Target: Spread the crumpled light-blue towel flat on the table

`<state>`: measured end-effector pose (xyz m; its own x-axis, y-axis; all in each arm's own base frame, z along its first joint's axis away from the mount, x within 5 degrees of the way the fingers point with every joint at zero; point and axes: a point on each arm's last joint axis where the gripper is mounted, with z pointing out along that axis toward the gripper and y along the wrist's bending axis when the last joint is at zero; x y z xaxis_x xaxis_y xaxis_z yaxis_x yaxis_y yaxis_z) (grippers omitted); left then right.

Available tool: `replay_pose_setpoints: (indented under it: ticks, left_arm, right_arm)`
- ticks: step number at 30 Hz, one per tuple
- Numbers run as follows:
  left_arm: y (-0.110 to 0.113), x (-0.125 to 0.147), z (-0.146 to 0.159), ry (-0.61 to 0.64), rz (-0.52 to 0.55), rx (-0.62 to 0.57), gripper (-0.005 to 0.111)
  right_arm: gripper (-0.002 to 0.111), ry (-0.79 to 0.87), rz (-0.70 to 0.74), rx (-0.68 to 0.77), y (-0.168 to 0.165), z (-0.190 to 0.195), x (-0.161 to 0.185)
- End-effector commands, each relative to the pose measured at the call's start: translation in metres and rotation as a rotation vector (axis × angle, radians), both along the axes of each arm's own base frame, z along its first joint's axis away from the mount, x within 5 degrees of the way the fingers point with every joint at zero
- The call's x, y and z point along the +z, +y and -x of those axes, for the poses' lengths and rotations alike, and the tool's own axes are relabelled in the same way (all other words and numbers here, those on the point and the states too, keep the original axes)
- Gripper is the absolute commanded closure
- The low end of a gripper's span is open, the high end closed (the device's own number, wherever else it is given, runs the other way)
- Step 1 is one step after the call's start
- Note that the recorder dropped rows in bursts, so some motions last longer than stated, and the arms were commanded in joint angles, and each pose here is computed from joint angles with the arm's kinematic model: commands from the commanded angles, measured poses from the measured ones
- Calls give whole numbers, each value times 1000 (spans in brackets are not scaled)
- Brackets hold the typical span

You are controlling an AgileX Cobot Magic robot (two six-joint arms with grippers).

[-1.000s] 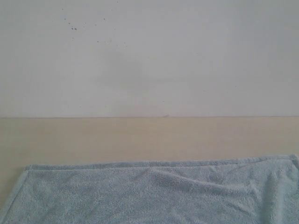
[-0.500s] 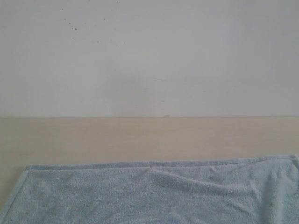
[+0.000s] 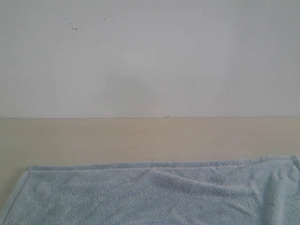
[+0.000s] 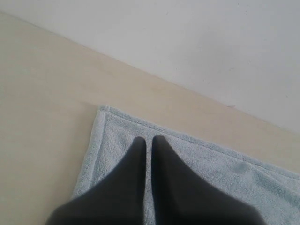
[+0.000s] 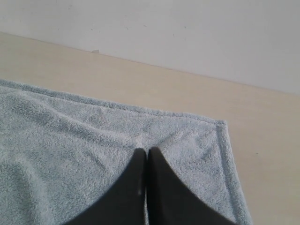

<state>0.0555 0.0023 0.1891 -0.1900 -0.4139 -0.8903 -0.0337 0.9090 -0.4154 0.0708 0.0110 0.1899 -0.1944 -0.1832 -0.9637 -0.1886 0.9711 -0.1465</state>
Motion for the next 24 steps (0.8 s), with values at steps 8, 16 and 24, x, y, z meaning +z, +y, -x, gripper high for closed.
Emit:
replay_pose_setpoints:
  ticks: [8,16,24]
  left_arm:
    - [0,0,0,-10,1,-6,103]
    - [3,-4,1,30,-28,21,103]
    - [3,-4,1,33,-28,22,103]
  right_arm:
    - [109,-12,-4,-2,0,0,1]
    - [109,79,-7,-83,-7,11,-9]
    - [109,73,-9,-83,-7,11,-9]
